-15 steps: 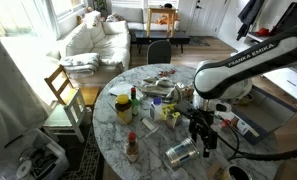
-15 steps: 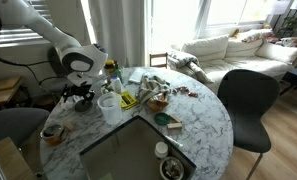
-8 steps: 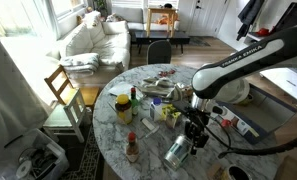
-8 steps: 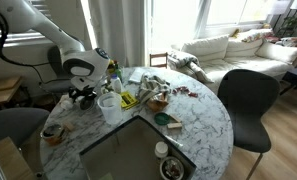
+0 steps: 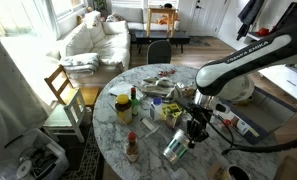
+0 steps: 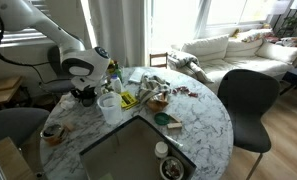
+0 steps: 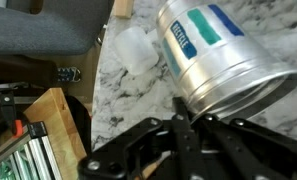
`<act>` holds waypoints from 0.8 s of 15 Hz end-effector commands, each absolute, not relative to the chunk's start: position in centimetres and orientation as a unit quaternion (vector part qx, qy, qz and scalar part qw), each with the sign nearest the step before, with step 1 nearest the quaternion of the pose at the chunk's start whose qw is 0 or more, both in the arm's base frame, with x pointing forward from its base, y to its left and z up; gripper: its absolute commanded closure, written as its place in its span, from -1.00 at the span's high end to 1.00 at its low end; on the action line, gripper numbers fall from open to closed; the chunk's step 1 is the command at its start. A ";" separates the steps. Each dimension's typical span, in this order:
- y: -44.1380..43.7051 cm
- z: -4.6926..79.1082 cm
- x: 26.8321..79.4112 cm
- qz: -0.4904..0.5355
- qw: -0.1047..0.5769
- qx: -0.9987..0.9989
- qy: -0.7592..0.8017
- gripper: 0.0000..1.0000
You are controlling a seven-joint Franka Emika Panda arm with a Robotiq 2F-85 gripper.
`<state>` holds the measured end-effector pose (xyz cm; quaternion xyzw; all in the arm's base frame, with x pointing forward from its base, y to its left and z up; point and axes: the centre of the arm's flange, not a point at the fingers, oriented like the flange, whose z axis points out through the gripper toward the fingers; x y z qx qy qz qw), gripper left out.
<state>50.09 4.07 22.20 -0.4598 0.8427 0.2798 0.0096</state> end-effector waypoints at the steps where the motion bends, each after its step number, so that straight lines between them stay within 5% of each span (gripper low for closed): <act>1: 3.2 23.6 48.6 0.276 0.019 -0.469 0.839 -0.99; 6: 4.1 28.7 47.5 0.245 -0.013 -0.508 0.826 -0.97; 12: 5.8 38.6 44.4 0.147 -0.140 -0.522 0.828 -0.97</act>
